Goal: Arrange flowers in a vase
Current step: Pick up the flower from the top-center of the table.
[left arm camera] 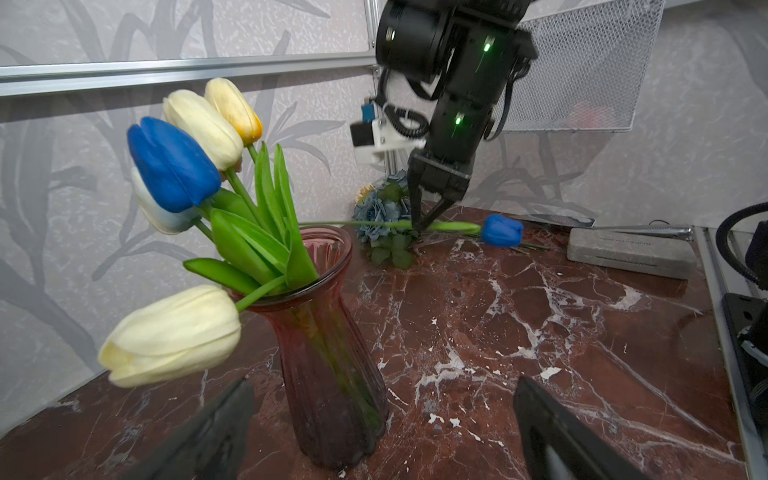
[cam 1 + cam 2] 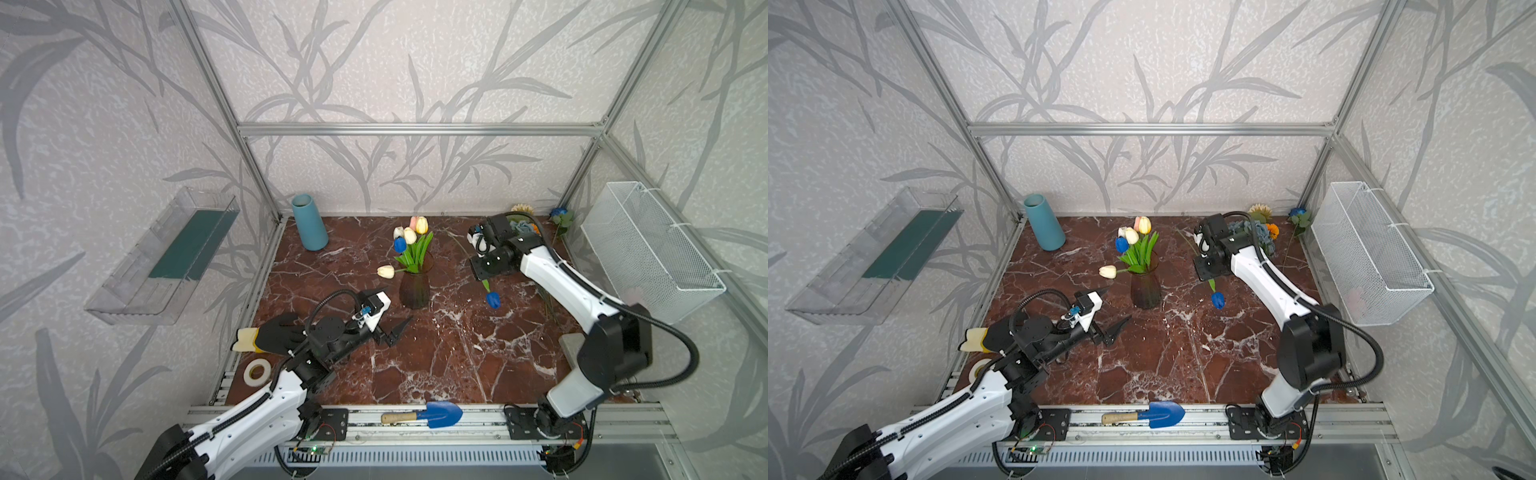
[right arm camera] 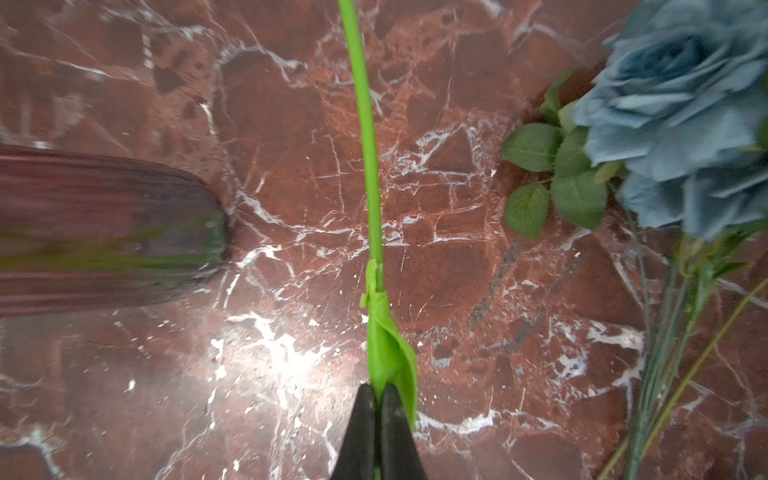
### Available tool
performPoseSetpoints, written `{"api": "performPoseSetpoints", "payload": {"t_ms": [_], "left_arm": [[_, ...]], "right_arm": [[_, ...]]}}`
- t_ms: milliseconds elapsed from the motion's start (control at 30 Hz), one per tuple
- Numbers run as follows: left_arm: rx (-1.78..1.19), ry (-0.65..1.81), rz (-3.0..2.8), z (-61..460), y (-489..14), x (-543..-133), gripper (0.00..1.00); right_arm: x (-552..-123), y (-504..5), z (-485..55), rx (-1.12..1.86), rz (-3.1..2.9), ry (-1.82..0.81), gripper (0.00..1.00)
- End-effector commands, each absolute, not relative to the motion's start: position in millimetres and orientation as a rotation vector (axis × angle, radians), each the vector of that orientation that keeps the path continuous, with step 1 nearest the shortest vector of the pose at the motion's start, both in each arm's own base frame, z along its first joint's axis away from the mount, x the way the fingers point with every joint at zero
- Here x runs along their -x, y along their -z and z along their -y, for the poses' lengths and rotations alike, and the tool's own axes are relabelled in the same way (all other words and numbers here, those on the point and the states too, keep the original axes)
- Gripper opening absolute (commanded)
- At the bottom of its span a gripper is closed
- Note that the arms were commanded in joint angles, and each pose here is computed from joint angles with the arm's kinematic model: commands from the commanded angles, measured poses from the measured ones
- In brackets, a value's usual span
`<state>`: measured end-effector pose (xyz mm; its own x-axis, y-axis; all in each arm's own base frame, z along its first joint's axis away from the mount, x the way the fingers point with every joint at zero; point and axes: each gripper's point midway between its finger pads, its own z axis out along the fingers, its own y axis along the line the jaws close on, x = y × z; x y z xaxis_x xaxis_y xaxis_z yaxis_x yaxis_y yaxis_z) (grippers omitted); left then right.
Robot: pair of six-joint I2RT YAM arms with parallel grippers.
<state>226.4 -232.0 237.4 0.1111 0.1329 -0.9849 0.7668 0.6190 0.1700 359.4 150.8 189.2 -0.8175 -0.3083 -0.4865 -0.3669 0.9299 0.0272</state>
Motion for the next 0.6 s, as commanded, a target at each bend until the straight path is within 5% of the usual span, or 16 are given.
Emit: {"api": "performPoseSetpoints", "payload": {"t_ms": [0, 200, 567], "left_arm": [[-0.934, 0.507, -1.333, 244, -261, -221, 0.96], [-1.052, 0.371, -1.263, 262, -273, -213, 0.95], [-1.031, 0.347, -1.227, 267, -286, -215, 0.88]], "right_arm": [[-309, -207, -168, 0.625, -2.614, -0.22, 0.04], [-249, -234, -179, 0.815, -2.541, -0.141, 0.04], [-235, -291, -151, 0.706, -2.356, -0.088, 0.07]]}}
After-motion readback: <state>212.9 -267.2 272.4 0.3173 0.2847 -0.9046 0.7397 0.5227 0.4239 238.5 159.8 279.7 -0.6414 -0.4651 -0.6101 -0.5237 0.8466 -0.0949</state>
